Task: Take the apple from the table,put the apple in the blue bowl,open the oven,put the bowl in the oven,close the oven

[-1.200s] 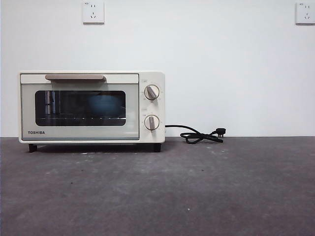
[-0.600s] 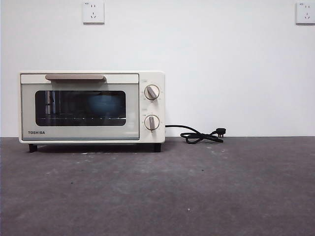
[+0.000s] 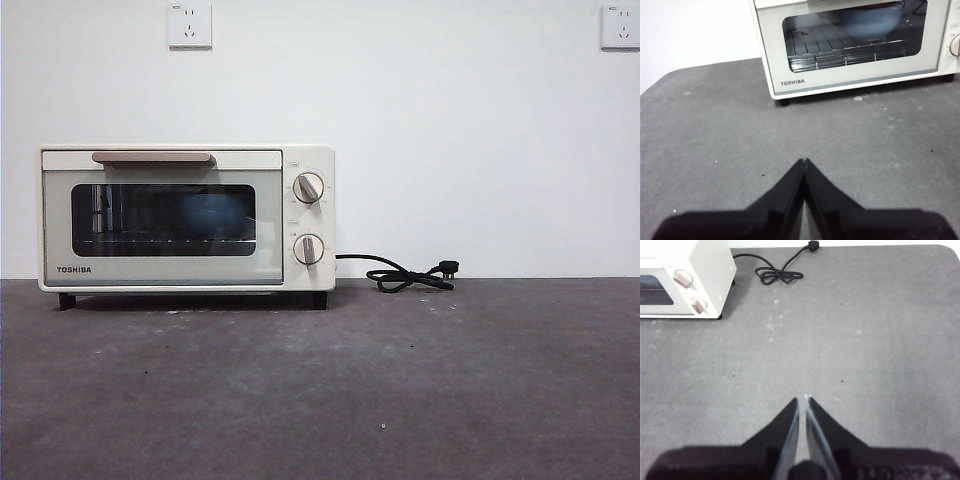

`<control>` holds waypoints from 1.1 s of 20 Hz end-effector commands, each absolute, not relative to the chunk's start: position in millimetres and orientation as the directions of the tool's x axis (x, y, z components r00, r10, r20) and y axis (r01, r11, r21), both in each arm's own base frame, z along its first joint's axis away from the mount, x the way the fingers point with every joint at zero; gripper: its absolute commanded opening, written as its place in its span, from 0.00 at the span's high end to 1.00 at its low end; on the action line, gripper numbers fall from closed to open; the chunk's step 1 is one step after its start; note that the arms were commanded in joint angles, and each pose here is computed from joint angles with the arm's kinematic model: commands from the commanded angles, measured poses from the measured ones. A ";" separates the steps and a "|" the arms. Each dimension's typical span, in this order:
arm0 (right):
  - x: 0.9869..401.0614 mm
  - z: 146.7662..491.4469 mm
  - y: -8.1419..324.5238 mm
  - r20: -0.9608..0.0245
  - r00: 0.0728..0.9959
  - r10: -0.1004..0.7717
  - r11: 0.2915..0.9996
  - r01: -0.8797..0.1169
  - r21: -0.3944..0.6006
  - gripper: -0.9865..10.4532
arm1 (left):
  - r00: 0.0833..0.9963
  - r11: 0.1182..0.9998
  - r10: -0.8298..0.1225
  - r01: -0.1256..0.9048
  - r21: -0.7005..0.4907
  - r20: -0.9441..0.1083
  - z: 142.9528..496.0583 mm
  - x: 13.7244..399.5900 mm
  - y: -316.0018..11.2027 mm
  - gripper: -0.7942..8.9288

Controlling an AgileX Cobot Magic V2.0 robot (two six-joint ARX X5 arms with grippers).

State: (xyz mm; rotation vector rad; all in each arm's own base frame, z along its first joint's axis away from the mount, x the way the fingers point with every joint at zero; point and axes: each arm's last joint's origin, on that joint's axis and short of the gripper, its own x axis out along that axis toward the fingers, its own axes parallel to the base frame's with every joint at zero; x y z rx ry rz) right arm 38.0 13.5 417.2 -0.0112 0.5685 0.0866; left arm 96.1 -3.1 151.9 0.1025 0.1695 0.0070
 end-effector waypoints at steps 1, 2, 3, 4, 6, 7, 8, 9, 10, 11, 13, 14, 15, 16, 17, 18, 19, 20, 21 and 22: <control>37.8 413.3 13.4 -0.563 0.824 0.066 0.997 -0.082 -0.002 0.89 | 0.986 0.995 0.021 -0.005 0.095 -0.168 149.6 96.7 -2.9 0.92; 37.8 413.3 13.4 -0.563 0.824 0.066 0.996 -0.088 -0.012 0.89 | 0.986 0.995 0.021 -0.005 0.095 -0.167 149.6 96.7 -2.9 0.92; 37.9 413.3 13.4 -0.563 0.824 0.065 0.996 -0.090 -0.017 0.89 | 0.986 0.995 0.021 -0.004 0.096 -0.168 149.4 96.7 -2.9 0.92; 38.1 413.4 12.9 -0.556 0.830 0.046 0.996 -0.082 -0.040 0.89 | 0.986 0.995 0.021 -0.005 0.095 -0.168 149.6 96.7 -2.9 0.92; 39.7 413.1 9.6 -0.522 0.849 -0.077 0.994 0.025 -0.107 0.89 | 0.986 0.995 0.021 -0.005 0.095 -0.168 149.6 96.7 -2.9 0.92; 40.9 411.7 8.3 -0.511 0.849 -0.137 0.987 0.073 -0.144 0.89 | 0.986 0.995 0.021 -0.004 0.095 -0.168 149.5 96.7 -2.9 0.92; 42.0 408.9 7.5 -0.516 0.840 -0.170 0.982 0.104 -0.155 0.89 | 0.986 0.995 0.021 -0.005 0.095 -0.168 149.6 96.7 -2.9 0.92; 42.8 403.8 5.8 -0.528 0.823 -0.208 0.977 0.144 -0.160 0.89 | 0.986 0.995 0.021 -0.005 0.095 -0.168 149.6 96.7 -2.9 0.92; 42.9 397.4 4.1 -0.541 0.806 -0.241 0.970 0.179 -0.166 0.89 | 0.986 0.995 0.021 -0.005 0.095 -0.168 149.6 96.7 -2.9 0.92; 42.7 386.6 1.6 -0.556 0.779 -0.289 0.957 0.228 -0.179 0.89 | 0.986 0.995 0.021 -0.004 0.096 -0.168 149.4 96.7 -2.9 0.92; 48.1 364.1 1.0 -0.533 0.790 -0.302 0.953 0.256 -0.161 0.89 | 0.986 0.995 0.021 -0.005 0.095 -0.168 149.6 96.7 -2.9 0.92; 53.1 354.3 2.5 -0.485 0.835 -0.259 0.966 0.223 -0.131 0.89 | 0.986 0.995 0.021 -0.004 0.095 -0.168 149.4 96.7 -2.9 0.92; 60.2 343.2 5.0 -0.390 0.903 -0.181 0.983 0.159 -0.088 0.89 | 0.986 0.995 0.021 -0.005 0.095 -0.168 149.6 96.7 -2.9 0.92; 66.2 334.3 7.4 -0.290 0.951 -0.105 0.994 0.090 -0.063 0.89 | 0.986 0.995 0.021 -0.005 0.095 -0.168 149.6 96.7 -2.9 0.92; 73.3 321.9 10.4 -0.163 0.987 -0.009 0.998 -0.002 -0.063 0.89 | 0.986 0.995 0.021 -0.005 0.095 -0.168 149.6 96.7 -2.9 0.92; 79.0 309.6 12.3 -0.073 0.996 0.055 0.995 -0.061 -0.079 0.89 | 0.986 0.995 0.021 -0.005 0.095 -0.168 149.6 96.7 -2.9 0.92; 85.4 291.8 13.2 -0.002 0.995 0.102 0.990 -0.102 -0.098 0.89 | 0.986 0.995 0.021 -0.005 0.095 -0.168 149.6 96.7 -2.9 0.92; 90.0 275.6 12.4 0.030 0.994 0.110 0.989 -0.106 -0.100 0.89 | 0.986 0.995 0.021 -0.005 0.095 -0.168 149.6 96.7 -2.9 0.92; 93.9 260.9 10.8 0.046 0.993 0.104 0.991 -0.100 -0.091 0.89 | 0.986 0.995 0.021 -0.005 0.095 -0.168 149.6 96.7 -2.9 0.92; 96.6 250.1 9.4 0.052 0.994 0.097 0.993 -0.093 -0.077 0.89 | 0.986 0.995 0.021 -0.005 0.095 -0.168 149.6 96.7 -2.9 0.92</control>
